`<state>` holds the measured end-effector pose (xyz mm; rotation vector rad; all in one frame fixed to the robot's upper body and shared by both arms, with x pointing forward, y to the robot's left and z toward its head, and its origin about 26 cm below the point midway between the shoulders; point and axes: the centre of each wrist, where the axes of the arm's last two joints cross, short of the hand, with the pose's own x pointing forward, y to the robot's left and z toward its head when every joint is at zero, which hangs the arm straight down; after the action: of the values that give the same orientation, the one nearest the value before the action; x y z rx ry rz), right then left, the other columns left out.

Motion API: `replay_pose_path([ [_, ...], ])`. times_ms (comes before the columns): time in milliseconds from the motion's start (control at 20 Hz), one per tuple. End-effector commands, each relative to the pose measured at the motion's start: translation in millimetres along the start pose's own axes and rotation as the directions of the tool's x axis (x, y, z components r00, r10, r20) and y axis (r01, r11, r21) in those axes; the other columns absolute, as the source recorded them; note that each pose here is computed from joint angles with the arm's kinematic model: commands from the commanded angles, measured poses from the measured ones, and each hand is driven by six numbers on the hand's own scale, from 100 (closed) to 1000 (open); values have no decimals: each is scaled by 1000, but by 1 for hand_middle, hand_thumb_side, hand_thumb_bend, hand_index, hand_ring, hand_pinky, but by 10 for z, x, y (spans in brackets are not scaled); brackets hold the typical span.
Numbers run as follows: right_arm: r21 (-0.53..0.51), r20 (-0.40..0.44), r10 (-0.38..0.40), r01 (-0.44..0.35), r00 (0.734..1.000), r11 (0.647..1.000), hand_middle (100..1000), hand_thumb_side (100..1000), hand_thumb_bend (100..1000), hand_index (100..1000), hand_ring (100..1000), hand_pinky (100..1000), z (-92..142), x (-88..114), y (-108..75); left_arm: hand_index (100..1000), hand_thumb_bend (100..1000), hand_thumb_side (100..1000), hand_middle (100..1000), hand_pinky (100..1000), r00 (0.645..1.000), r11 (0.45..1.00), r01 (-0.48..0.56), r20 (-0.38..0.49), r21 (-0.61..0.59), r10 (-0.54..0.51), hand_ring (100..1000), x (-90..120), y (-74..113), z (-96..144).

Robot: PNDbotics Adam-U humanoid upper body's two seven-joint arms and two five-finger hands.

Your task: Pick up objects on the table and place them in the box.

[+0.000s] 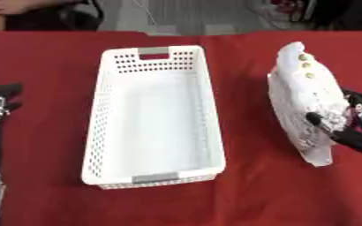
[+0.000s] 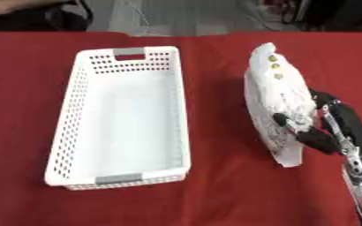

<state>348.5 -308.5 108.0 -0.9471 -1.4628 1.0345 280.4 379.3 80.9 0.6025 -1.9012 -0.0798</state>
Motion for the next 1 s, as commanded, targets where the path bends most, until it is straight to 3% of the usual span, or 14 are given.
replay_pose_path([
  [50, -7, -5, 18, -18, 1000, 1000, 757, 859, 697, 947, 711, 402, -47, 75, -40, 788, 298, 1000, 777, 821, 1000, 1000, 7, 23, -1, -7, 863, 45, 26, -31],
  [300, -28, -49, -1, -1, 999, 1000, 691, 769, 681, 911, 621, 267, -87, 190, 15, 788, 298, 1000, 777, 821, 1000, 1000, 7, 22, -2, -7, 863, 44, 23, -28],
  [450, -53, -70, -7, 4, 998, 999, 603, 615, 636, 848, 522, 107, -95, 219, 17, 788, 298, 1000, 777, 821, 1000, 1000, 6, 21, -3, -6, 863, 43, 22, -27],
  [500, -61, -77, -11, 6, 997, 998, 563, 517, 600, 805, 478, 100, -95, 221, 18, 788, 297, 1000, 777, 821, 1000, 1000, 6, 21, -2, -6, 863, 43, 22, -26],
  [700, -105, -106, -38, 27, 994, 994, 446, 361, 345, 677, 350, 100, -93, 208, 10, 788, 296, 1000, 777, 821, 1000, 1000, 6, 20, -2, -6, 863, 42, 21, -25],
  [800, -117, -111, -52, 39, 992, 992, 429, 371, 335, 655, 340, 100, -90, 204, 19, 788, 295, 1000, 777, 821, 1000, 1000, 6, 20, -2, -6, 863, 42, 22, -26],
  [950, -132, -109, -67, 52, 992, 990, 421, 467, 474, 645, 339, 100, -90, 198, 23, 788, 294, 1000, 777, 821, 1000, 1000, 6, 20, 0, -6, 863, 43, 25, -26],
  [1000, -137, -109, -72, 57, 992, 989, 420, 483, 462, 644, 339, 100, -89, 195, 23, 788, 294, 1000, 777, 821, 1000, 1000, 6, 20, 0, -6, 863, 43, 25, -26],
])
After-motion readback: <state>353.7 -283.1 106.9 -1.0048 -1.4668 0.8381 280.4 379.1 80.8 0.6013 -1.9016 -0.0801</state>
